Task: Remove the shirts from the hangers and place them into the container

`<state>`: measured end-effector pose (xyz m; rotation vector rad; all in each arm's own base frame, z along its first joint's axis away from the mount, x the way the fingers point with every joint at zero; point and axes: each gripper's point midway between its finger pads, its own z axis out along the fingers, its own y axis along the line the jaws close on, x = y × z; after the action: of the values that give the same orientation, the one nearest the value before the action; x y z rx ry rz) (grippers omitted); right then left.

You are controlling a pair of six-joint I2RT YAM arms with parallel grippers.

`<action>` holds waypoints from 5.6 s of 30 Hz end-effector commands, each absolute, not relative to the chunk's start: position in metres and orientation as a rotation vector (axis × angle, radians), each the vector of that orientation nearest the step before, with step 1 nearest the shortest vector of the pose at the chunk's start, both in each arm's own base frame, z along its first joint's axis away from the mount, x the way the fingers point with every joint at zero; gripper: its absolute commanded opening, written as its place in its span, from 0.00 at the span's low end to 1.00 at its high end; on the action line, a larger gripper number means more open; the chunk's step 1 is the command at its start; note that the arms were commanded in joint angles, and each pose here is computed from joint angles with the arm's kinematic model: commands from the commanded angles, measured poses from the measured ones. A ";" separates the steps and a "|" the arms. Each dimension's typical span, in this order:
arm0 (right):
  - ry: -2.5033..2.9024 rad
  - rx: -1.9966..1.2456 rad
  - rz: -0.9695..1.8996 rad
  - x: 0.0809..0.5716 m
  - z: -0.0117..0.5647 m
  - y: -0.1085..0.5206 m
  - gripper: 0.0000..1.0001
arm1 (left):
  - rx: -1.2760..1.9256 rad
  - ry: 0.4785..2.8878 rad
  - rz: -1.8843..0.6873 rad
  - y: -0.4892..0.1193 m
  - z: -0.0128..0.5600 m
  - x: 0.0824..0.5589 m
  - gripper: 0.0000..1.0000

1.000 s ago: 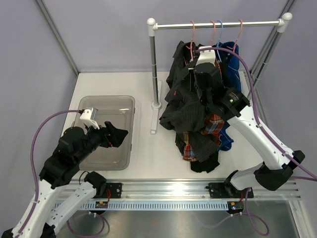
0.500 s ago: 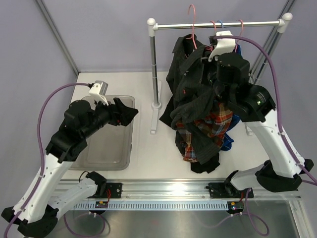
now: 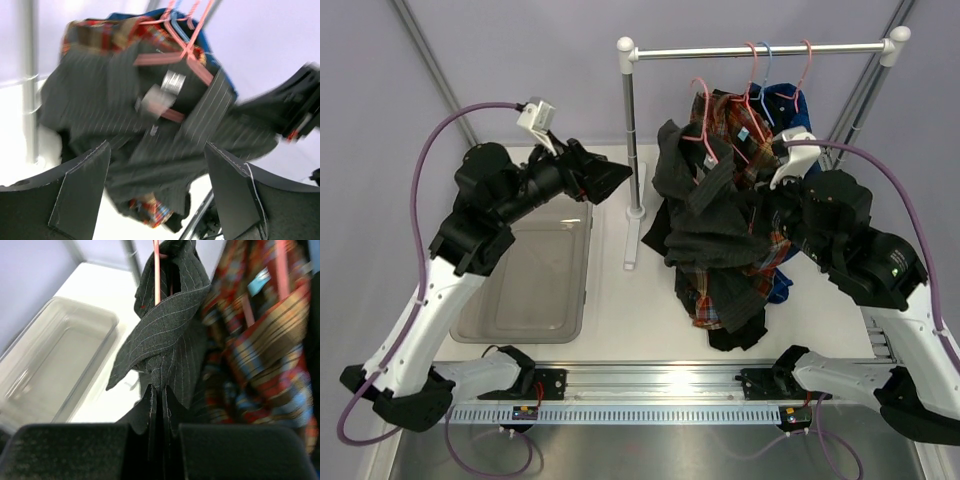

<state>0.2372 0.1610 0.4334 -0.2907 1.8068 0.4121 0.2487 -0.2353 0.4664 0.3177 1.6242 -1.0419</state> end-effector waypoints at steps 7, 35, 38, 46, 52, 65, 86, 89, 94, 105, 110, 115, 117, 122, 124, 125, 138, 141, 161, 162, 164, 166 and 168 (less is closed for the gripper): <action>1.890 -0.475 0.752 0.198 0.381 0.209 0.00 | 0.515 1.498 -1.060 -0.297 0.482 0.252 0.79; 1.848 -0.534 0.908 0.160 0.413 0.208 0.92 | 0.395 1.713 -0.790 -0.312 0.432 0.308 0.00; 1.870 -0.545 0.913 0.150 0.401 0.202 0.99 | 0.378 1.710 -0.687 -0.293 0.463 0.311 0.00; 1.871 -0.562 0.884 0.134 0.382 0.183 0.99 | 0.390 1.671 -0.653 -0.276 0.513 0.299 0.00; 1.874 -0.559 0.844 0.136 0.370 0.178 1.00 | 0.389 1.670 -0.645 -0.272 0.513 0.298 0.00; 1.885 -0.481 0.716 0.170 0.357 0.178 0.07 | 0.386 1.653 -0.651 -0.267 0.515 0.294 0.00; 1.792 -0.203 0.707 0.102 0.390 0.083 0.00 | 0.056 1.546 -0.268 -0.157 0.545 0.351 0.00; 1.781 -0.103 0.652 0.093 0.389 0.054 0.00 | 0.014 1.516 -0.274 -0.141 0.554 0.348 0.00; 1.681 0.177 0.566 0.082 0.394 -0.006 0.00 | -0.020 1.475 -0.314 -0.127 0.563 0.336 0.00; 1.531 0.240 0.744 0.046 0.393 -0.027 0.00 | -0.042 1.456 -0.380 -0.120 0.578 0.314 0.00; 1.837 -0.161 0.758 0.071 0.373 0.063 0.04 | 0.017 1.463 -0.506 -0.139 0.578 0.303 0.00; 1.875 -0.348 0.821 0.112 0.386 0.132 0.76 | 0.055 1.527 -0.581 -0.156 0.558 0.302 0.00; 1.839 -0.408 0.874 0.120 0.400 0.153 0.80 | 0.063 1.544 -0.593 -0.159 0.551 0.303 0.00; 1.827 -0.505 0.954 0.145 0.418 0.200 0.80 | 0.076 1.597 -0.606 -0.167 0.534 0.308 0.00; 1.818 -0.515 0.944 0.152 0.423 0.207 0.79 | 0.084 1.610 -0.604 -0.169 0.530 0.310 0.00; 1.805 -0.528 0.950 0.152 0.427 0.210 0.79 | 0.083 1.619 -0.597 -0.169 0.527 0.312 0.00; 1.788 -0.638 0.914 0.177 0.437 0.262 0.70 | 0.108 1.659 -0.607 -0.182 0.508 0.325 0.00; 1.798 -0.612 0.859 0.191 0.432 0.265 0.51 | 0.114 1.654 -0.597 -0.180 0.509 0.323 0.00; 1.788 -0.393 0.781 0.158 0.424 0.183 0.00 | 0.073 1.660 -0.378 -0.146 0.510 0.346 0.00; 1.805 -0.378 0.770 0.156 0.413 0.177 0.00 | 0.070 1.655 -0.384 -0.146 0.512 0.345 0.00; 1.797 -0.317 0.759 0.148 0.410 0.156 0.00 | 0.073 1.641 -0.405 -0.146 0.518 0.340 0.00; 1.808 -0.275 0.743 0.142 0.398 0.142 0.00 | 0.075 1.635 -0.432 -0.148 0.521 0.335 0.00; 1.817 -0.254 0.738 0.140 0.388 0.136 0.00 | 0.096 1.630 -0.496 -0.155 0.524 0.326 0.00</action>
<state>0.1517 0.1790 0.4057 -0.3580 1.7751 0.8281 0.3157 -0.2081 0.4754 0.2216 1.8007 -0.6761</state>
